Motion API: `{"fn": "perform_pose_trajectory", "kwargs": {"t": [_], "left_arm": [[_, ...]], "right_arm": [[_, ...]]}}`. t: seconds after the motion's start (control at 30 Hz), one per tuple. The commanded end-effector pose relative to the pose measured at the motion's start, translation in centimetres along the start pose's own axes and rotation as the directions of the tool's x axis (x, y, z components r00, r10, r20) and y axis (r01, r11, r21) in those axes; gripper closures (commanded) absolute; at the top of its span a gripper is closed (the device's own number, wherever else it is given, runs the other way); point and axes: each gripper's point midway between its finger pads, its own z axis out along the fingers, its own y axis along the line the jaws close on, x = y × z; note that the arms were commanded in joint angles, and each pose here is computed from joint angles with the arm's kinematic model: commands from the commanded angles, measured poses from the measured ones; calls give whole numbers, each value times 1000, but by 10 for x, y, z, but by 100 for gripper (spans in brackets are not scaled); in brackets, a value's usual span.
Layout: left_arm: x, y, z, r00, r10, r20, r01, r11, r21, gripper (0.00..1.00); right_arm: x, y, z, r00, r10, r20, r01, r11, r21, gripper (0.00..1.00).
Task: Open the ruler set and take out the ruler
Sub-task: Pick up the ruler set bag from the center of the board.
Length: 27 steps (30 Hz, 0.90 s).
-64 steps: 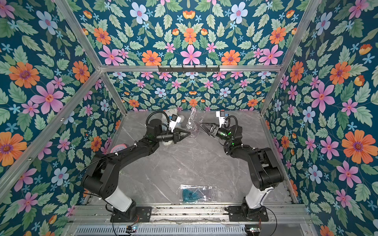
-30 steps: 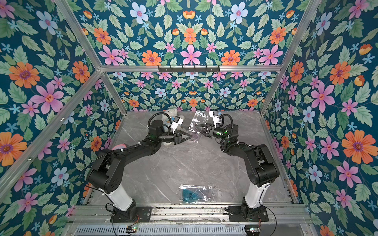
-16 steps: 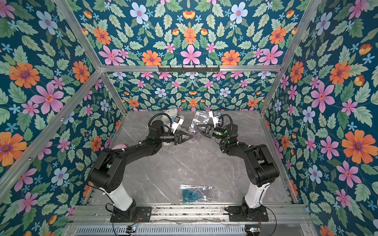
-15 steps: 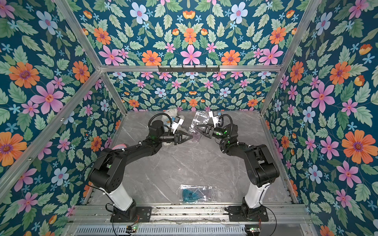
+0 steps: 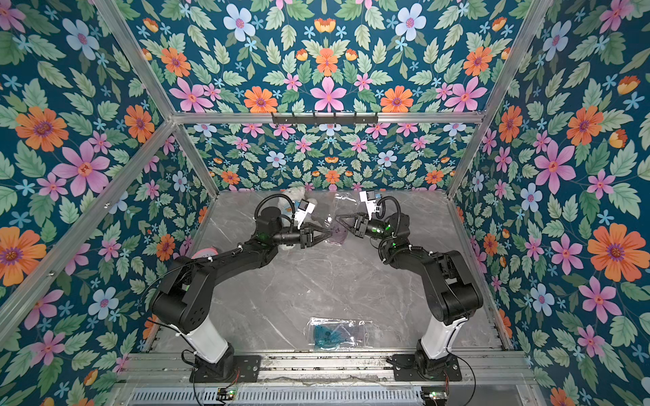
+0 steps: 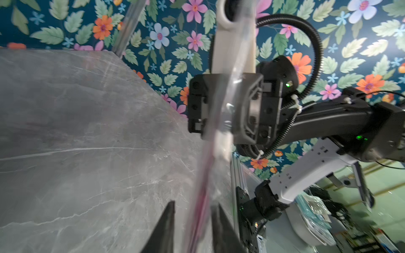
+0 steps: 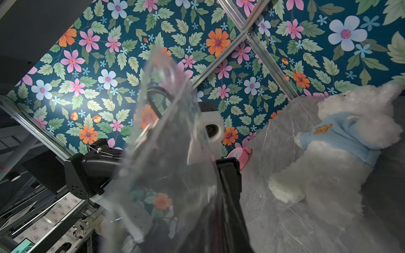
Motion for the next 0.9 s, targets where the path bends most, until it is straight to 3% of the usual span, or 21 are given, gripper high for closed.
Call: {"fn": "perform_pose_trajectory", "kwargs": {"t": [0.0, 0.1, 0.33, 0.43, 0.57, 0.67, 0.87], "left_arm": [[-12, 6, -8, 997, 65, 32, -62, 994, -90, 45], [-23, 10, -20, 991, 122, 60, -108, 975, -195, 36], [-48, 19, -52, 959, 270, 82, -203, 863, -463, 29], [-50, 23, -54, 960, 265, 92, -189, 853, -486, 29], [-47, 25, -51, 964, 248, 98, -173, 861, -479, 29], [-48, 21, -50, 952, 297, 71, -219, 826, -519, 27], [-38, -8, -27, 887, 457, -65, -413, 723, -555, 1]], "right_arm": [[-7, 9, 1, 999, -36, 15, 37, 999, -13, 85], [-12, 11, 0, 998, -44, 33, 43, 999, 11, 85], [-23, 23, -4, 996, -80, 39, 76, 992, 98, 90], [-17, 22, -3, 998, -57, 21, 54, 991, 119, 100], [-17, 22, -4, 998, -51, 29, 47, 991, 124, 100], [-20, 24, -5, 998, -58, 24, 53, 987, 151, 100], [-23, 28, -6, 995, -102, -11, 102, 964, 246, 100]]}}
